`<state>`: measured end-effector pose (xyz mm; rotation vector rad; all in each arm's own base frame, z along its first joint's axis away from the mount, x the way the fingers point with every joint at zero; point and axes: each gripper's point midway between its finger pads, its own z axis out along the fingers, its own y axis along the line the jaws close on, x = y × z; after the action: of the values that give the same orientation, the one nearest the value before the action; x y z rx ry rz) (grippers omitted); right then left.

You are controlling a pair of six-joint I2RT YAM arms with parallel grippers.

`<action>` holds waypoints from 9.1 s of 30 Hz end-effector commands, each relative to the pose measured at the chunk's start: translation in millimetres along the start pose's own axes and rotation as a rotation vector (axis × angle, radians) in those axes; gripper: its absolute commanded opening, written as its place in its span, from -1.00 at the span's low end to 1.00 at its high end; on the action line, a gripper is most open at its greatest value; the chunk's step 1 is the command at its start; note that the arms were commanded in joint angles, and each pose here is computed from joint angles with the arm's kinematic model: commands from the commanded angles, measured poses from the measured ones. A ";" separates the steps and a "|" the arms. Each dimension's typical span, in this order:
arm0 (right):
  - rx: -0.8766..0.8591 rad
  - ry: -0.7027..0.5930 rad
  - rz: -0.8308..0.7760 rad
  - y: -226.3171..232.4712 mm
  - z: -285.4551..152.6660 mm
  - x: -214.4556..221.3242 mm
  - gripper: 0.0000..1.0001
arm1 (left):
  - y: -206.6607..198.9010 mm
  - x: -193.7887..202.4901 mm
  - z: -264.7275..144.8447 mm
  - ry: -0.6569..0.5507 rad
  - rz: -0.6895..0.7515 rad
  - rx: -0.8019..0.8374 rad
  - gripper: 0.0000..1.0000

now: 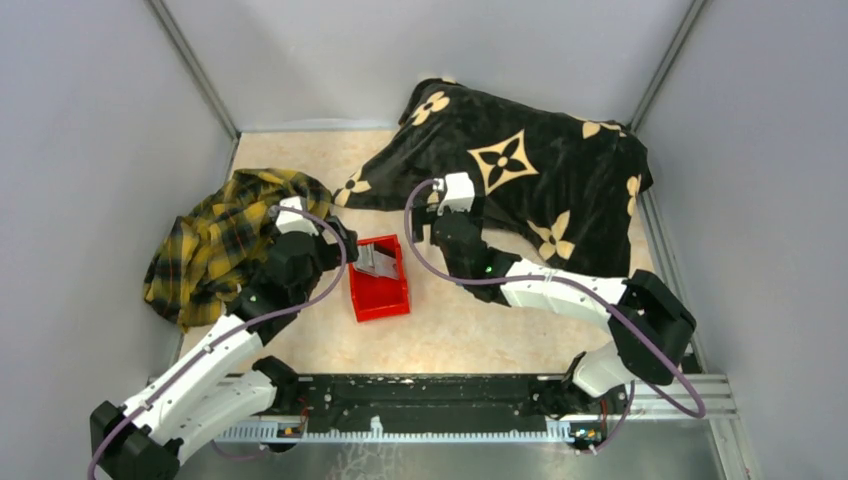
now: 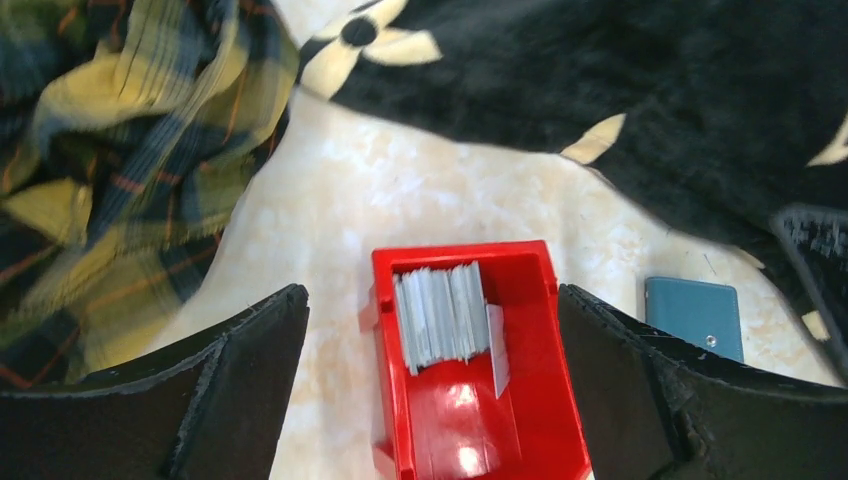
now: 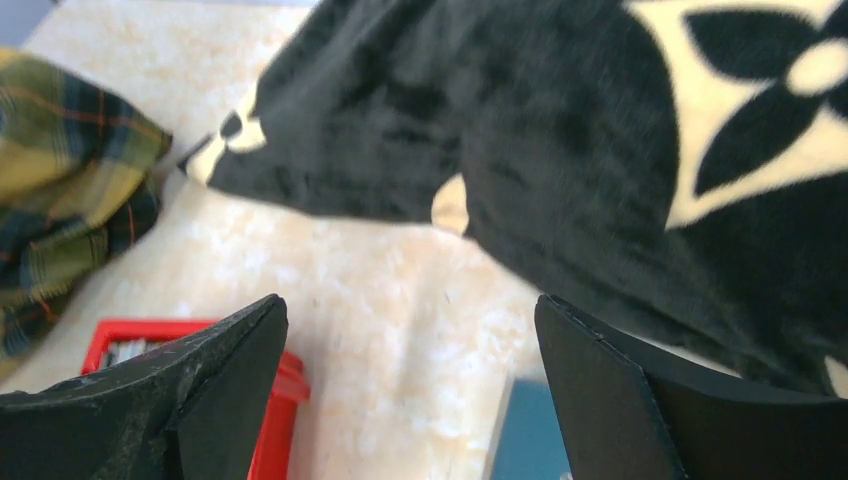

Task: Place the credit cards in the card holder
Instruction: Pick up the credit card from the storage box.

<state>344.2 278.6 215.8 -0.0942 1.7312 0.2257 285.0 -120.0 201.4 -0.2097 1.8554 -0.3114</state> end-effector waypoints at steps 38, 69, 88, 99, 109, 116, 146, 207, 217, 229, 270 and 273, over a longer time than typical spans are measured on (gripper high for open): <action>-0.551 0.461 -0.010 135.5 -59.7 75.3 0.45 | 46.6 95.9 -45.1 0.238 -0.480 -0.196 0.46; -0.316 0.606 -0.103 150.8 -6.2 131.6 0.14 | 53.1 118.4 -46.7 0.225 -0.555 -0.156 0.25; -0.334 0.633 -0.043 158.5 -16.7 119.4 -0.25 | 48.4 131.1 -42.9 0.255 -0.553 -0.125 0.11; -0.345 0.632 -0.054 166.6 -27.7 108.8 -0.16 | 46.9 138.3 -42.2 0.274 -0.558 -0.114 0.06; -0.318 0.640 -0.080 161.8 -33.5 110.8 -0.12 | 47.5 141.3 -43.0 0.276 -0.566 -0.108 0.06; -0.282 0.645 -0.118 151.9 -37.0 115.9 -0.28 | 45.8 141.2 -44.0 0.277 -0.573 -0.096 0.04; -0.158 0.561 -0.278 124.5 -44.4 82.3 -0.94 | 49.0 126.6 -49.6 0.246 -0.559 -0.107 0.04; -0.994 0.689 0.152 61.7 -209.6 22.1 -1.00 | -172.3 62.5 -140.4 0.344 0.082 1.351 0.35; -1.036 0.713 0.197 58.8 -203.2 25.1 -1.00 | -176.5 75.0 -137.3 0.424 0.098 1.385 -0.31; -1.065 0.722 0.218 59.4 -197.8 21.4 -1.00 | -178.3 85.7 -133.7 0.476 0.097 1.407 -1.00; -0.924 0.287 0.527 37.9 -173.9 11.5 -1.00 | -210.0 71.1 -87.7 0.322 -0.569 1.189 -1.00; -0.914 0.290 0.534 36.7 -173.7 10.3 -1.00 | -212.1 76.4 -76.9 0.347 -0.593 1.146 -0.36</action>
<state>174.3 272.8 204.6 -0.3057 1.8999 1.3552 178.7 -328.4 203.7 0.1607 1.6756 -1.7787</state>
